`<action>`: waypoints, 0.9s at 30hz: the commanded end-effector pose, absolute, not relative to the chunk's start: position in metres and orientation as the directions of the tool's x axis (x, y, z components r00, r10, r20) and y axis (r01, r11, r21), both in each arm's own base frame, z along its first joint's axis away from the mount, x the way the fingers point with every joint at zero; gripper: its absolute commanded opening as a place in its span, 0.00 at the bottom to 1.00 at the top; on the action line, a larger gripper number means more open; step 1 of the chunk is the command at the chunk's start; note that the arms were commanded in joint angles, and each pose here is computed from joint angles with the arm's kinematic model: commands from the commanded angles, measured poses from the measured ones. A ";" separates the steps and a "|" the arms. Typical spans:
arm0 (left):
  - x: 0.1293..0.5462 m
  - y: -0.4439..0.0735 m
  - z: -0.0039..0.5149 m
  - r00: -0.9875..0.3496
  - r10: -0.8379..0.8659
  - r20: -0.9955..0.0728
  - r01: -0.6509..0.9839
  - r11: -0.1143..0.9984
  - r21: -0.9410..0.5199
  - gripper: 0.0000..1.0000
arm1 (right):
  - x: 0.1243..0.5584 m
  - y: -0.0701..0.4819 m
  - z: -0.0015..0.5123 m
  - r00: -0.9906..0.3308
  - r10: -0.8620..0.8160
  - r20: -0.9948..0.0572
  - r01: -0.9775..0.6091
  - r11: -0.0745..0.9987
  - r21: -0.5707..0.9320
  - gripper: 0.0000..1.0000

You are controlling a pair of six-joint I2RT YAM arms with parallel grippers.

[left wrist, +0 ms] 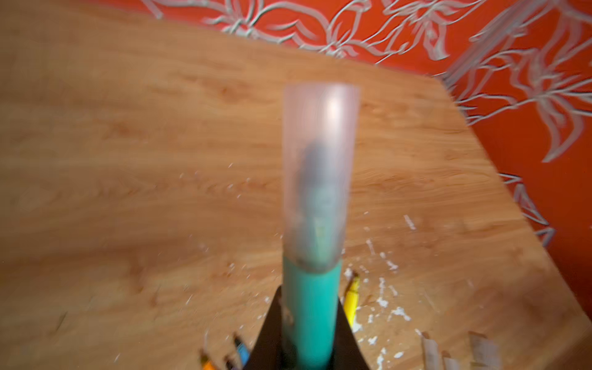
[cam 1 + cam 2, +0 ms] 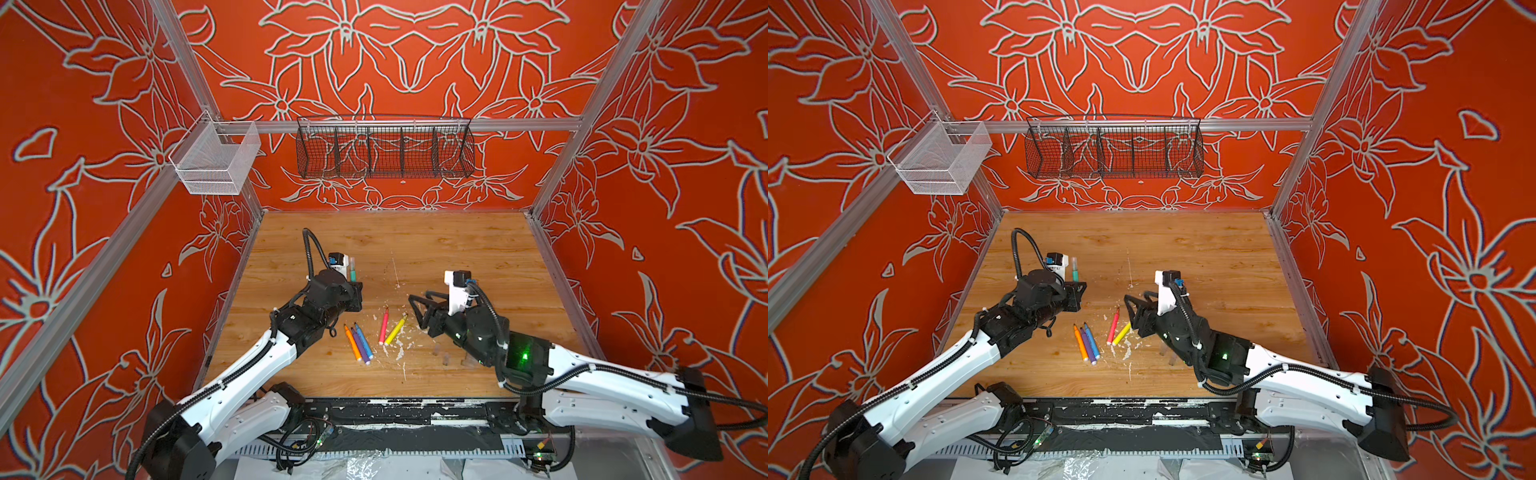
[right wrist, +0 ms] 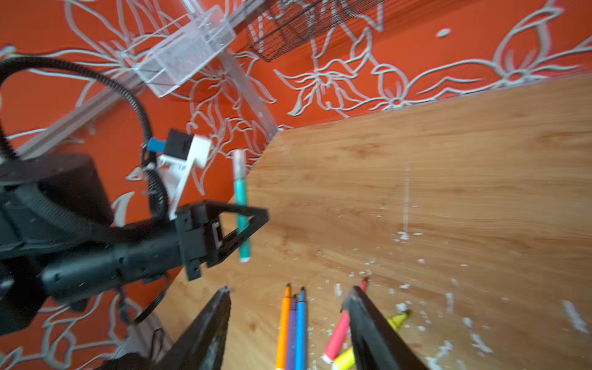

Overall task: Insert the pens into the pen caps
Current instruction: 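Lower the capped green marker onto the table and open the left gripper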

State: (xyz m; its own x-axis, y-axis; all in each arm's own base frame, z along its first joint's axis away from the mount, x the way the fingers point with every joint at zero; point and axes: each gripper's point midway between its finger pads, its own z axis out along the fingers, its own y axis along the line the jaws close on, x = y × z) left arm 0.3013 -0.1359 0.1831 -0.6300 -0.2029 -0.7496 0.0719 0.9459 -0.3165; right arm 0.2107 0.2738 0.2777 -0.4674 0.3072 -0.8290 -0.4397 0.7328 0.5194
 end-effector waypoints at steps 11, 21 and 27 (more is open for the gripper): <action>0.275 -0.056 0.036 -0.776 -0.438 -0.454 -0.428 0.894 -0.132 0.00 | 0.225 0.259 0.174 -0.648 0.107 -0.754 -0.316 0.863 0.394 0.66; 0.266 -0.054 0.014 -0.777 -0.475 -0.413 -0.468 0.875 -0.126 0.08 | 0.228 0.246 0.156 -0.669 0.108 -0.735 -0.271 0.886 0.376 0.66; 0.267 -0.055 0.028 -0.776 -0.466 -0.425 -0.454 0.881 -0.137 0.31 | 0.227 0.240 0.159 -0.665 0.122 -0.737 -0.262 0.886 0.382 0.67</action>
State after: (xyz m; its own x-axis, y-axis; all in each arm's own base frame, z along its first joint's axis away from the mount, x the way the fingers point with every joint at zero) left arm 0.2706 -0.0575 0.0225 -0.7815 -0.4522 -0.4298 -0.4393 0.8881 -0.1354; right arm 0.2294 0.2466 0.1621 -0.6542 0.1085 -0.7485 -0.2816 0.8836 0.3742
